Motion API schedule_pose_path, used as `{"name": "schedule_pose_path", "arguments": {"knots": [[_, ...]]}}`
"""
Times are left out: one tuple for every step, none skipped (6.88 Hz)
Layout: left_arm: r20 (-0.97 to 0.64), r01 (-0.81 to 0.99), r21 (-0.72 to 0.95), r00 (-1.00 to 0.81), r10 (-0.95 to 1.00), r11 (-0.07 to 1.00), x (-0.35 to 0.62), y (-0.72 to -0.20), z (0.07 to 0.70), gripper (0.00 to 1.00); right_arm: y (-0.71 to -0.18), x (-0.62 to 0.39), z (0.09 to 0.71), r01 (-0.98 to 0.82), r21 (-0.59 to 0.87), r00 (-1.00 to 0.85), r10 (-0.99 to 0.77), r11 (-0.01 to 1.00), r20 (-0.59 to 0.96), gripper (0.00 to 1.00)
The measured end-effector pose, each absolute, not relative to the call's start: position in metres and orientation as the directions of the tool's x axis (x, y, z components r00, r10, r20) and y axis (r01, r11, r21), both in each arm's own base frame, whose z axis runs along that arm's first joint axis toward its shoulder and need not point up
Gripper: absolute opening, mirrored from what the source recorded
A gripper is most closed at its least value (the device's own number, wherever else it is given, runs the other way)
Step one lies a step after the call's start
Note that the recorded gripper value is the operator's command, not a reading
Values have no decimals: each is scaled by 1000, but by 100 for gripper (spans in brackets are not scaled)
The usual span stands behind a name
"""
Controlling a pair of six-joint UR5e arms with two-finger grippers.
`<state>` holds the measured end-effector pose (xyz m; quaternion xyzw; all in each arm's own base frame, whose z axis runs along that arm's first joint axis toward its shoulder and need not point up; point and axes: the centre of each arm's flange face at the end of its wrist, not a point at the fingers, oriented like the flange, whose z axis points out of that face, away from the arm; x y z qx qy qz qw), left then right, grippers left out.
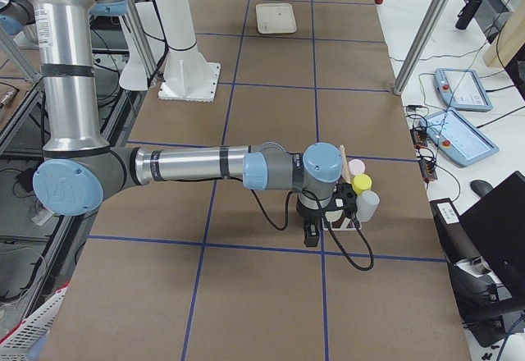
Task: Transfer IKEA cup to right arm and place on rack
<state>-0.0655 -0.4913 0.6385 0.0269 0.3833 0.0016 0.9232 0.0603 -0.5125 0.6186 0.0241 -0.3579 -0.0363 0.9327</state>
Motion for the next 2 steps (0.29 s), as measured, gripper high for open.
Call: {"name": "schedule_pose_path", "arguments": {"knots": [[-708, 18, 50, 706, 23, 999, -65, -492, 639, 100, -512, 60, 619, 50, 71, 741, -85, 996, 666, 100], [-709, 18, 48, 705, 22, 999, -65, -492, 639, 100, -512, 60, 619, 50, 70, 741, -85, 996, 666, 100]]}}
